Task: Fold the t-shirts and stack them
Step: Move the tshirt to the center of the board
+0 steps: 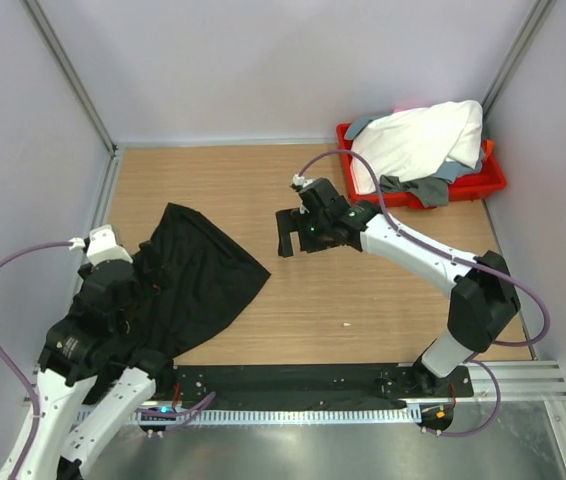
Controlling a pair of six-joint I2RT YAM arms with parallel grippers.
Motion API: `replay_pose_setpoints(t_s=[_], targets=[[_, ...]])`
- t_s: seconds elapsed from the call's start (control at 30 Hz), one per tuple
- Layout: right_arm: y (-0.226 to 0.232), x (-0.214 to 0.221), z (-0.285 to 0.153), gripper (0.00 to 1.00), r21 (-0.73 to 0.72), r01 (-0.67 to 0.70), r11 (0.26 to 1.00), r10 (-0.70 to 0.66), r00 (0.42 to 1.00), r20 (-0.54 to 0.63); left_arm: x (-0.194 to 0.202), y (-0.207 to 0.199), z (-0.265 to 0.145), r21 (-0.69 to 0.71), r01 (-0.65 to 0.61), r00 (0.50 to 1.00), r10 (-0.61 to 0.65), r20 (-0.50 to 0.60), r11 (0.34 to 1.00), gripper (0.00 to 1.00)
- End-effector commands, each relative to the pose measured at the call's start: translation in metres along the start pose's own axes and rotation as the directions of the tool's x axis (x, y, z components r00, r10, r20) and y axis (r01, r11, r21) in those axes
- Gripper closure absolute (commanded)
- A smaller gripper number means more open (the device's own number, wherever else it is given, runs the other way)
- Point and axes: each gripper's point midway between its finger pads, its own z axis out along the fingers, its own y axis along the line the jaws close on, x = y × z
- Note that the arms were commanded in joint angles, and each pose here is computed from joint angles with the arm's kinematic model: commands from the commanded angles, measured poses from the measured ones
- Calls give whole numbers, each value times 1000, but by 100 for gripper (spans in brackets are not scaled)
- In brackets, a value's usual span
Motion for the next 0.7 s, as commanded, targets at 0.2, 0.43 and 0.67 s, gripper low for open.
replay_pose_setpoints(t_s=[0.2, 0.43, 0.67], targets=[[84, -24, 61, 4, -287, 8, 958, -15, 1000, -23, 2, -9, 21, -59, -31, 998, 27, -62, 998, 0], [115, -17, 103, 17, -277, 74, 958, -100, 992, -80, 2, -7, 21, -68, -27, 998, 23, -57, 997, 0], [134, -14, 123, 23, -183, 196, 963, -212, 974, -73, 2, -4, 23, -86, -22, 998, 17, -63, 996, 0]])
